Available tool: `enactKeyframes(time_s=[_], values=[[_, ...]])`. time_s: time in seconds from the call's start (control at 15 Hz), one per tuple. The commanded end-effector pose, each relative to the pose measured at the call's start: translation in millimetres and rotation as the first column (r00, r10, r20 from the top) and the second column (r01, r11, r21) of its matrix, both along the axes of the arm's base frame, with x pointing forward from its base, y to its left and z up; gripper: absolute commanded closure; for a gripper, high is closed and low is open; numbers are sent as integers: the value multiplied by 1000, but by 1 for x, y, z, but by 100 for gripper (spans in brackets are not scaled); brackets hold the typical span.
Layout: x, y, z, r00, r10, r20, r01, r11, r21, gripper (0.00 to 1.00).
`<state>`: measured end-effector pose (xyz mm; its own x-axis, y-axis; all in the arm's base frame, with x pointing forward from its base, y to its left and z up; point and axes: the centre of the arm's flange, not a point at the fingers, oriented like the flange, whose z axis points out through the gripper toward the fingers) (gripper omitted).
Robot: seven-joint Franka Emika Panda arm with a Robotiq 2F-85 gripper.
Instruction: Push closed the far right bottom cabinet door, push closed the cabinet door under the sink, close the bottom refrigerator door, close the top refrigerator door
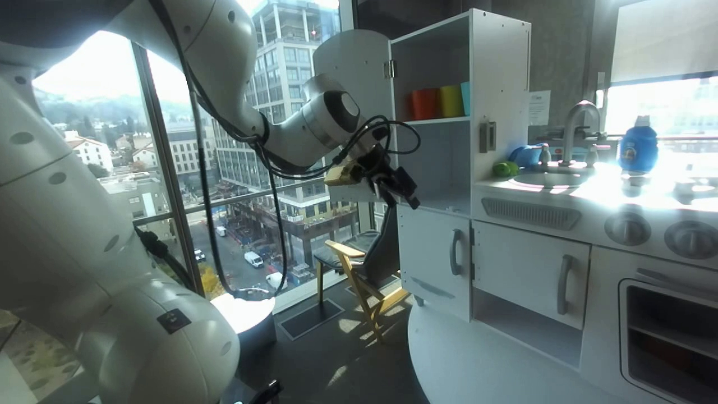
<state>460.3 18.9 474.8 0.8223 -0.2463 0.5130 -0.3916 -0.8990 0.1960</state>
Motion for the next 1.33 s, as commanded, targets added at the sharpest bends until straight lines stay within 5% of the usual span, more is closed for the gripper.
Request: enactKeyframes(time_s=[0.0,0.27,0.73,1.27], values=[[-69,41,40,992,125,7,-125,985,118,0],[-101,109,48,970,234,61,-241,958,155,0],[-100,218,67,943,278,182,-302,946,118,0],[-107,216,62,943,295,153,-314,942,119,0]])
